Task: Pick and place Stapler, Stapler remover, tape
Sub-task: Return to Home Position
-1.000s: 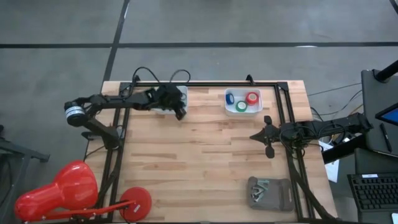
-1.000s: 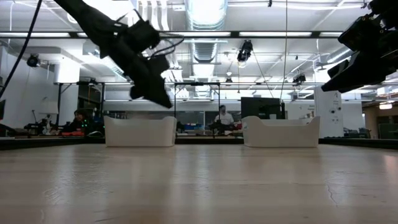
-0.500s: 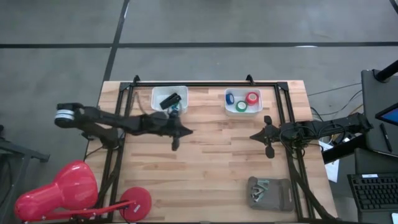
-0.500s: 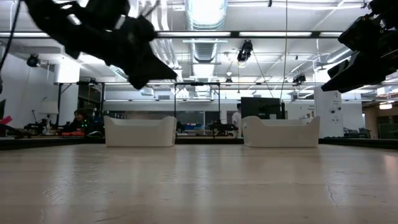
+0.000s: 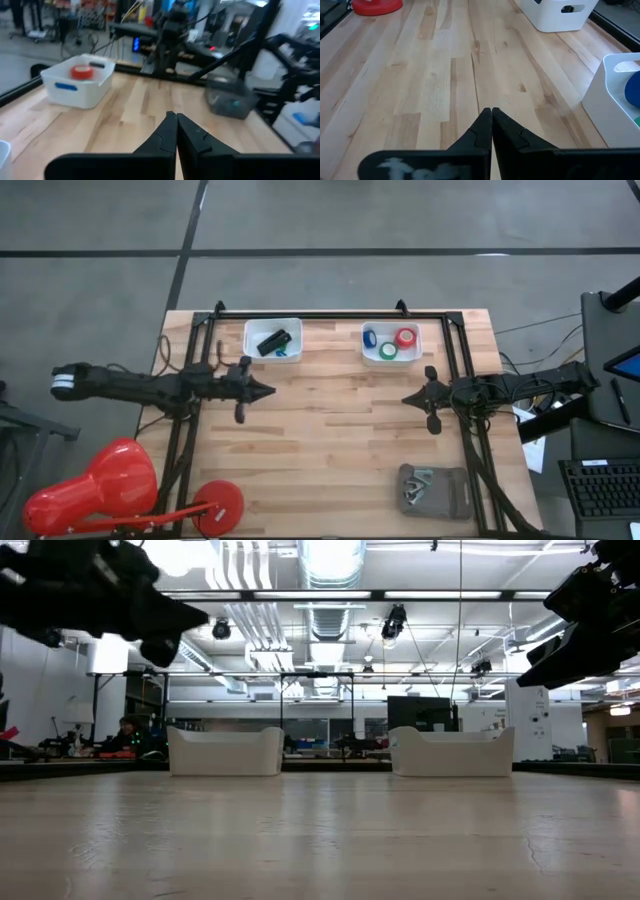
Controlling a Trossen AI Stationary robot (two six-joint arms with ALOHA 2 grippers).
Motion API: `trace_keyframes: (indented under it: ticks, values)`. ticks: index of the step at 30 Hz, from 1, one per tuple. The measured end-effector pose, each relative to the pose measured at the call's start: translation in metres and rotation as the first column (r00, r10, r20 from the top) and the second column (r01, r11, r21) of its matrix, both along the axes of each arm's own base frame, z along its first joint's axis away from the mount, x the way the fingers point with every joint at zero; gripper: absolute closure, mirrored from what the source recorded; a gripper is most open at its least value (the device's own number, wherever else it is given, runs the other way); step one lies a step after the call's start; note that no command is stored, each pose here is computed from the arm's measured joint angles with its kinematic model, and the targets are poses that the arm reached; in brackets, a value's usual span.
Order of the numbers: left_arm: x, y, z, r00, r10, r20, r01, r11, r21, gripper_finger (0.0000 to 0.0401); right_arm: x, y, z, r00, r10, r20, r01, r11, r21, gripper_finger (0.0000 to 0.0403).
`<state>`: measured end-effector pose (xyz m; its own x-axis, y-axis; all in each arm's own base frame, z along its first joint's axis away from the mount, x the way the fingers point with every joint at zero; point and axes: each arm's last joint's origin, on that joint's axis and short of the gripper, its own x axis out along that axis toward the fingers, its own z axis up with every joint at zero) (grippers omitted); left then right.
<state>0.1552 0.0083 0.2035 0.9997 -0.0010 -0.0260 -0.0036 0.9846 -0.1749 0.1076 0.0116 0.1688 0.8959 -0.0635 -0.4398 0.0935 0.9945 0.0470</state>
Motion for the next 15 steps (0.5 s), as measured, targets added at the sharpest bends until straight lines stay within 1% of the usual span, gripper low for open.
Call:
trace_keyframes:
  ticks: [4, 8, 11, 13, 15]
  values:
    - [-0.016, -0.001, -0.012, 0.999, 0.000, 0.033, 0.000, 1.000, -0.003, 0.0398, 0.000, 0.000, 0.000, 1.000, 0.000, 0.000, 0.000, 1.000, 0.000, 0.0394]
    - [-0.028, -0.003, -0.021, 0.997, -0.012, 0.072, 0.014, 1.000, -0.026, 0.0392, 0.000, 0.000, 0.000, 1.000, 0.000, 0.000, 0.000, 1.000, 0.000, 0.0394]
    - [-0.034, -0.003, -0.026, 0.994, -0.016, 0.104, 0.017, 1.000, 0.000, 0.0393, 0.000, 0.000, 0.000, 1.000, 0.000, 0.000, 0.000, 1.000, 0.000, 0.0394]
    - [-0.037, -0.003, -0.025, 0.992, -0.018, 0.125, 0.015, 1.000, 0.024, 0.0396, 0.000, 0.000, 0.000, 1.000, 0.000, 0.000, 0.000, 1.000, 0.000, 0.0394]
    - [-0.039, -0.004, -0.027, 0.994, -0.020, 0.107, 0.015, 0.999, 0.041, 0.0398, 0.000, 0.000, 0.000, 1.000, 0.000, 0.000, 0.000, 1.000, 0.000, 0.0394]
